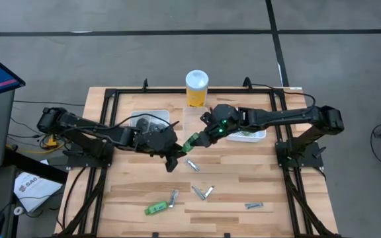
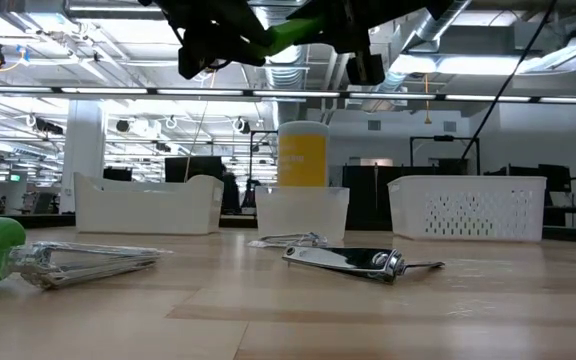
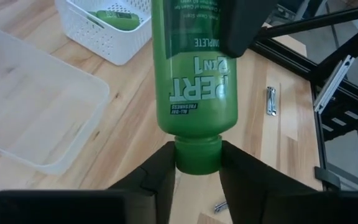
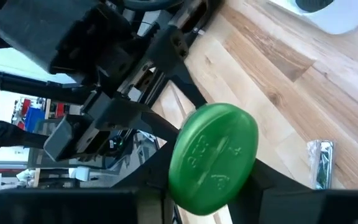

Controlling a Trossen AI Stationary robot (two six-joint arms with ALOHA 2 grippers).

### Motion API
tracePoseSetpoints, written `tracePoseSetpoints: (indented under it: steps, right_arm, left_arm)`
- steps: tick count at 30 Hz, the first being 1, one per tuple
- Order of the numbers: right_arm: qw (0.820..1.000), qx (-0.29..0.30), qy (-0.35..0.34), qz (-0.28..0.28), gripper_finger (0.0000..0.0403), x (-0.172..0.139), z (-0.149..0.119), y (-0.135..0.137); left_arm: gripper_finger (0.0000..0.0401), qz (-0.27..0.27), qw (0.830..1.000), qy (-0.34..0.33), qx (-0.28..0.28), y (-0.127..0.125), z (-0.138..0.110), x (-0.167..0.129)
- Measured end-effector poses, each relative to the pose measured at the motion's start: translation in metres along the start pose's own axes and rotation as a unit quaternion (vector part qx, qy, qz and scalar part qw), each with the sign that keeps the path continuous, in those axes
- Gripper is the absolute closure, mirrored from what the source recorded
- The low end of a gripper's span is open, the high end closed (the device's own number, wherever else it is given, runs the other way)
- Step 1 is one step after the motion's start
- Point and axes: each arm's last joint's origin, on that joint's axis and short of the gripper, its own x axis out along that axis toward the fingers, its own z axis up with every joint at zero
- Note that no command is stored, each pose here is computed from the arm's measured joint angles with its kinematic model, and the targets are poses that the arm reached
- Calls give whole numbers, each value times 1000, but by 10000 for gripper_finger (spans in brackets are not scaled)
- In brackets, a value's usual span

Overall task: Pick & Place Travel size toiletries
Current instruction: Put the green shampoo into the right white bin

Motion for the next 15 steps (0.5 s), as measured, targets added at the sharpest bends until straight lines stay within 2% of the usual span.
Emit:
tracePoseSetpoints:
  steps: [6,11,15]
  right_arm:
    - [1000,-12,-21,-2,313,-14,9,0]
    - [998,-23,-43,-33,314,-42,18,-3]
    - [990,-28,-48,-132,314,-75,15,-17]
  left_arm:
    - [210,-2,1000,1,-3,0,0,0]
    - [174,0,1000,4,-14,0,-1,0]
    - [172,-1,1000,2,-16,1,1,-6]
